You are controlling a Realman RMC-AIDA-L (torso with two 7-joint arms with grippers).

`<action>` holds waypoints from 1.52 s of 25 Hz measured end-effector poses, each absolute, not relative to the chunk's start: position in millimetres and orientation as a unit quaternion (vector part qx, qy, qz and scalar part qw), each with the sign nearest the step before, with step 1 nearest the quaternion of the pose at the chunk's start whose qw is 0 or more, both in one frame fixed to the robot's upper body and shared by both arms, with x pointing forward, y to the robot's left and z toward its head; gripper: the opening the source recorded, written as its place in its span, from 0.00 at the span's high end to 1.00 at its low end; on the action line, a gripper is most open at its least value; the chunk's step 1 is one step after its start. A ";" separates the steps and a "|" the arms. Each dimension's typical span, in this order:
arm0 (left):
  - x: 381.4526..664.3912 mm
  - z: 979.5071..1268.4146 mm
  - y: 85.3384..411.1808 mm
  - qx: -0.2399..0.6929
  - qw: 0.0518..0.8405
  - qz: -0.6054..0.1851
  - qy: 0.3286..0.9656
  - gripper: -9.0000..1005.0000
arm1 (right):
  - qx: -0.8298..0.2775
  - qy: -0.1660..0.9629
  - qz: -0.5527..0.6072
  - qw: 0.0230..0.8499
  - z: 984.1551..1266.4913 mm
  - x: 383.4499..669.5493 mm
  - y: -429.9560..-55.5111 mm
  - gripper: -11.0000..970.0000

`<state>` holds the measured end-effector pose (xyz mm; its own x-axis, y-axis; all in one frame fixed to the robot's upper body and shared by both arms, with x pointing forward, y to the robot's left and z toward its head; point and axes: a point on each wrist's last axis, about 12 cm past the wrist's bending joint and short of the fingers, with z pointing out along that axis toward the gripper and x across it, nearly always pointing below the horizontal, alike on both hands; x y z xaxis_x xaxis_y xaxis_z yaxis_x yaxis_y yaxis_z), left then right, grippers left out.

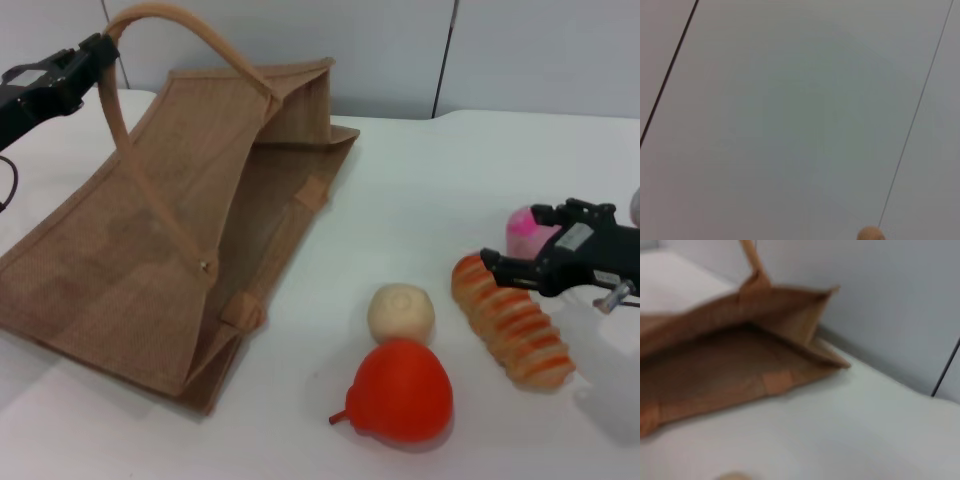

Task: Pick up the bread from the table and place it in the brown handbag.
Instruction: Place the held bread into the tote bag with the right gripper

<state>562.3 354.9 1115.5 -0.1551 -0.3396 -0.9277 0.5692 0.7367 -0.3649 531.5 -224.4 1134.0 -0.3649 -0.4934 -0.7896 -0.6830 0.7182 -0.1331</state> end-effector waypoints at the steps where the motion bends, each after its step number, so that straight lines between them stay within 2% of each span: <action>1: 562.3 1115.5 354.9 0.085 0.644 -0.353 0.673 0.88 | -0.366 0.821 0.108 0.424 1134.4 531.3 -225.1 0.12; 10: 564.1 1116.9 353.3 0.088 0.645 -0.354 0.672 0.88 | -0.388 0.833 0.117 0.377 1128.1 529.3 -227.3 0.13; 17: 564.5 1117.3 352.9 0.089 0.645 -0.355 0.671 0.88 | -0.396 0.846 0.121 0.336 1111.8 540.0 -225.3 0.12; 38: 566.2 1116.8 351.5 0.088 0.643 -0.353 0.674 0.88 | -0.392 0.866 0.119 0.286 1088.7 558.4 -224.7 0.12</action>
